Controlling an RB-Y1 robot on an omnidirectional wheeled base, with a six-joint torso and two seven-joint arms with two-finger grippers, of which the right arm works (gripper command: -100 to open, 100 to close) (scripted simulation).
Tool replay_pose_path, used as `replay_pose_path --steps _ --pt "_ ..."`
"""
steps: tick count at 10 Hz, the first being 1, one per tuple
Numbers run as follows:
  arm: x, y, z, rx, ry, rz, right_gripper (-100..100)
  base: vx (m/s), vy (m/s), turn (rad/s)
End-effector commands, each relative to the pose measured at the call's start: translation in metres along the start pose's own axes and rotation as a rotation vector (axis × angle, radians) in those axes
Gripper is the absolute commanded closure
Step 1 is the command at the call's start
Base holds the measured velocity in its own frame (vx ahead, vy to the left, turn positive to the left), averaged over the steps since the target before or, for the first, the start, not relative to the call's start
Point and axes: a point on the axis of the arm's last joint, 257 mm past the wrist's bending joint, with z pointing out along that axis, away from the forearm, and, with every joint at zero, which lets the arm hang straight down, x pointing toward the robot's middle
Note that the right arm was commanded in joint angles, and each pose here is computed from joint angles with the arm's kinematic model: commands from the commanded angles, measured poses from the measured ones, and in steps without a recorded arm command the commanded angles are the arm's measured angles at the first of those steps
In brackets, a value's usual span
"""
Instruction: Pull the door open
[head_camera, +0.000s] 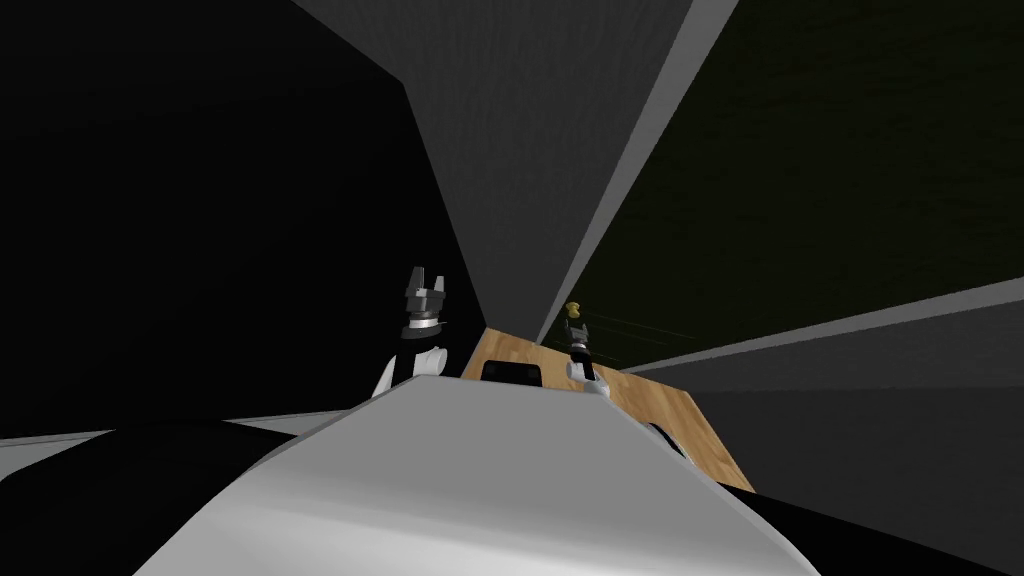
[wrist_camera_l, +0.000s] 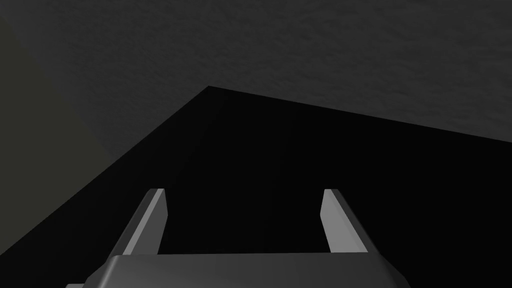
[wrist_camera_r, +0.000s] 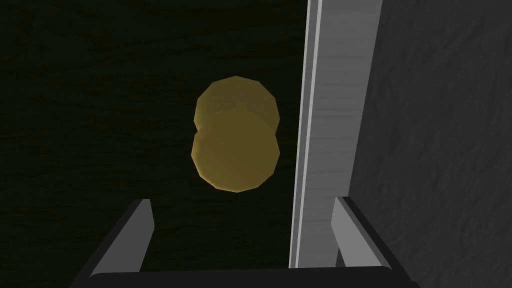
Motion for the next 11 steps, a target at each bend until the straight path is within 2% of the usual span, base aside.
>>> replay_pose_path --steps 1,4,5,6,11 --pt "-0.001 -0.017 -0.0049 0.018 -0.003 0.003 -100 0.237 0.027 0.117" --pt "-0.002 -0.047 -0.0127 0.047 -0.004 0.002 -100 0.215 -0.021 0.092" --pt "0.0 -0.043 -0.0122 0.042 -0.003 0.001 -100 0.086 -0.024 0.017" --pt "0.0 -0.043 -0.0122 0.042 -0.003 0.001 100 -0.01 0.001 -0.016" --pt "0.0 -0.043 -0.0122 0.042 -0.003 0.001 100 -0.016 0.003 0.001"
